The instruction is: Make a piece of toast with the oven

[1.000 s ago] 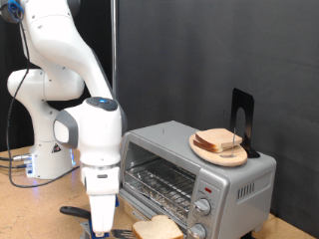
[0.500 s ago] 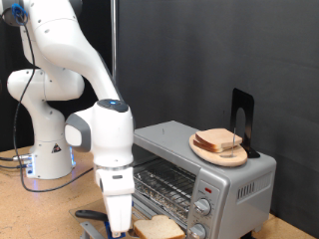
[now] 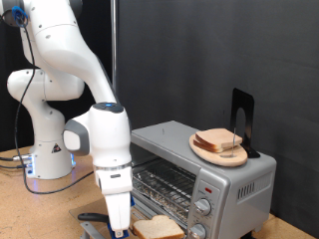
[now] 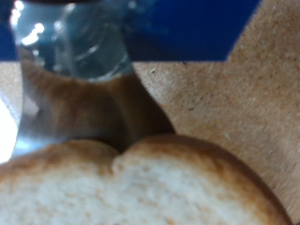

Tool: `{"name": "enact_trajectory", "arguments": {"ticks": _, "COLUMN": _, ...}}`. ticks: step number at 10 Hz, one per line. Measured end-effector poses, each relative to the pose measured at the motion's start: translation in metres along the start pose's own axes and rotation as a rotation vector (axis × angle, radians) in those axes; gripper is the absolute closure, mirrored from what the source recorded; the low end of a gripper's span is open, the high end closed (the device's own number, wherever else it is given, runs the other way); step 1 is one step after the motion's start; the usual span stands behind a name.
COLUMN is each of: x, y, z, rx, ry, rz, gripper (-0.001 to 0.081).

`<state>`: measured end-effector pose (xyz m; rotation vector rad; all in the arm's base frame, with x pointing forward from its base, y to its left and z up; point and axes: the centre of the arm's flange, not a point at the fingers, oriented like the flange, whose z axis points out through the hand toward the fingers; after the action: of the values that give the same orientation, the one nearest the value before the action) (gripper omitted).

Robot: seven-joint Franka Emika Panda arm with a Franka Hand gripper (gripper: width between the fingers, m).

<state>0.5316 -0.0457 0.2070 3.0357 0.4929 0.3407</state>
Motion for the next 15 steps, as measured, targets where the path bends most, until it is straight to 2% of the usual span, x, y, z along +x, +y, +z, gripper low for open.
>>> {"name": "enact_trajectory", "arguments": {"ticks": 3, "x": -0.017, "y": -0.002, "z": 0.004, "rx": 0.018, "ry": 0.071, "rz": 0.107, "gripper": 0.0402}}
{"name": "enact_trajectory", "arguments": {"ticks": 4, "x": -0.022, "y": 0.000, "z": 0.002, "rx": 0.039, "ry": 0.086, "rz": 0.139, "gripper": 0.0402}}
{"name": "enact_trajectory", "arguments": {"ticks": 6, "x": -0.029, "y": 0.006, "z": -0.015, "rx": 0.107, "ry": 0.135, "rz": 0.175, "gripper": 0.0402}}
{"name": "enact_trajectory", "arguments": {"ticks": 8, "x": -0.037, "y": 0.016, "z": -0.042, "rx": 0.164, "ry": 0.168, "rz": 0.196, "gripper": 0.0402}}
{"name": "enact_trajectory", "arguments": {"ticks": 11, "x": -0.056, "y": 0.034, "z": -0.073, "rx": 0.183, "ry": 0.117, "rz": 0.192, "gripper": 0.0402}}
{"name": "enact_trajectory", "arguments": {"ticks": 13, "x": -0.071, "y": 0.038, "z": -0.084, "rx": 0.182, "ry": 0.049, "rz": 0.131, "gripper": 0.0402}}
{"name": "enact_trajectory", "arguments": {"ticks": 15, "x": -0.071, "y": 0.037, "z": -0.083, "rx": 0.188, "ry": 0.051, "rz": 0.122, "gripper": 0.0402}}
